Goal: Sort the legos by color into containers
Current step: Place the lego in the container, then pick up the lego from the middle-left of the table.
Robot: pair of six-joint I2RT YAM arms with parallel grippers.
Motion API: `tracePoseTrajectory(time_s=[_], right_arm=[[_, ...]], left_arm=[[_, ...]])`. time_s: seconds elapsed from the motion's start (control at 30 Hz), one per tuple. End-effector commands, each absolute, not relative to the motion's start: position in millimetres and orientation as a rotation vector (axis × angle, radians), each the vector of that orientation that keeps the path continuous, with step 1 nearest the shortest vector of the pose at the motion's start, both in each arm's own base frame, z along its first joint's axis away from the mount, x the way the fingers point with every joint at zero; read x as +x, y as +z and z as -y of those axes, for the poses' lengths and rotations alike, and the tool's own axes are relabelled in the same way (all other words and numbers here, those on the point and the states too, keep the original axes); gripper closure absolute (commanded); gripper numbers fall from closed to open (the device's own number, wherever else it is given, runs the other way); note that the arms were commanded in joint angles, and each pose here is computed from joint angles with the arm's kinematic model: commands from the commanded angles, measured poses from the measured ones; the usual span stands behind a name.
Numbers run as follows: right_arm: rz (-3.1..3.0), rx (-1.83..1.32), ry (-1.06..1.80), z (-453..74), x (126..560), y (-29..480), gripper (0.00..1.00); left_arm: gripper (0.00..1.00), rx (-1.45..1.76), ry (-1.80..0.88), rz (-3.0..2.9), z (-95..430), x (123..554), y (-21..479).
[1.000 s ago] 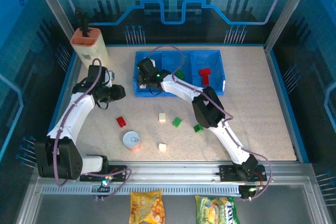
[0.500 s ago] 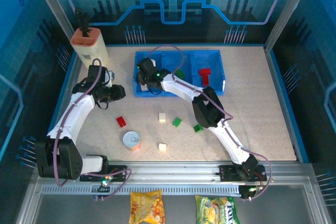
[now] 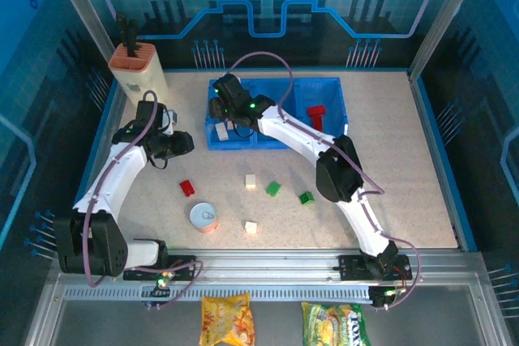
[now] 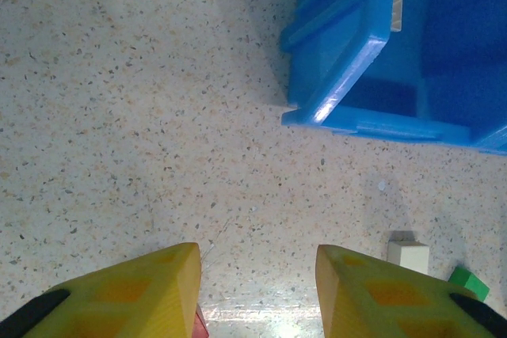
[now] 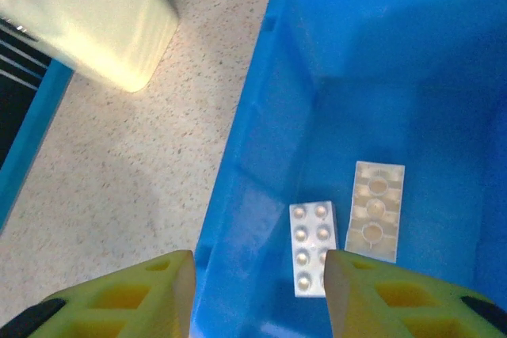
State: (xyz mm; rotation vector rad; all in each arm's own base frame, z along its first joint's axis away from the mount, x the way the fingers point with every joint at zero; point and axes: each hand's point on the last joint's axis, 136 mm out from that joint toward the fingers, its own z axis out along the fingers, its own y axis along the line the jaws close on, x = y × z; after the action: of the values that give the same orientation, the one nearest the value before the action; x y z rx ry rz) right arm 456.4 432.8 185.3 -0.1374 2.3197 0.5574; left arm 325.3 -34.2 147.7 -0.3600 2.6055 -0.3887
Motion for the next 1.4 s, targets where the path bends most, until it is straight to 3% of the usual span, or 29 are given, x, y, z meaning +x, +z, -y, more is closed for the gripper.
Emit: tracePoseTrajectory(time_s=[0.0,0.43,0.9,1.37], right_arm=[[-2.346,-0.209,0.514,-425,431,193,0.53],[-2.379,-0.205,0.451,-374,390,190,0.53],[-2.416,-0.194,0.409,-344,370,175,0.53],[-2.415,-0.175,0.375,-330,365,176,0.53]], left_arm=[[0.57,-0.399,-0.385,-2.672,32,315,135],[0.56,-0.593,-0.222,-2.828,33,272,109],[0.4,-0.736,-0.128,-2.916,39,239,46],[0.5,-0.735,-0.112,-2.963,40,242,23]])
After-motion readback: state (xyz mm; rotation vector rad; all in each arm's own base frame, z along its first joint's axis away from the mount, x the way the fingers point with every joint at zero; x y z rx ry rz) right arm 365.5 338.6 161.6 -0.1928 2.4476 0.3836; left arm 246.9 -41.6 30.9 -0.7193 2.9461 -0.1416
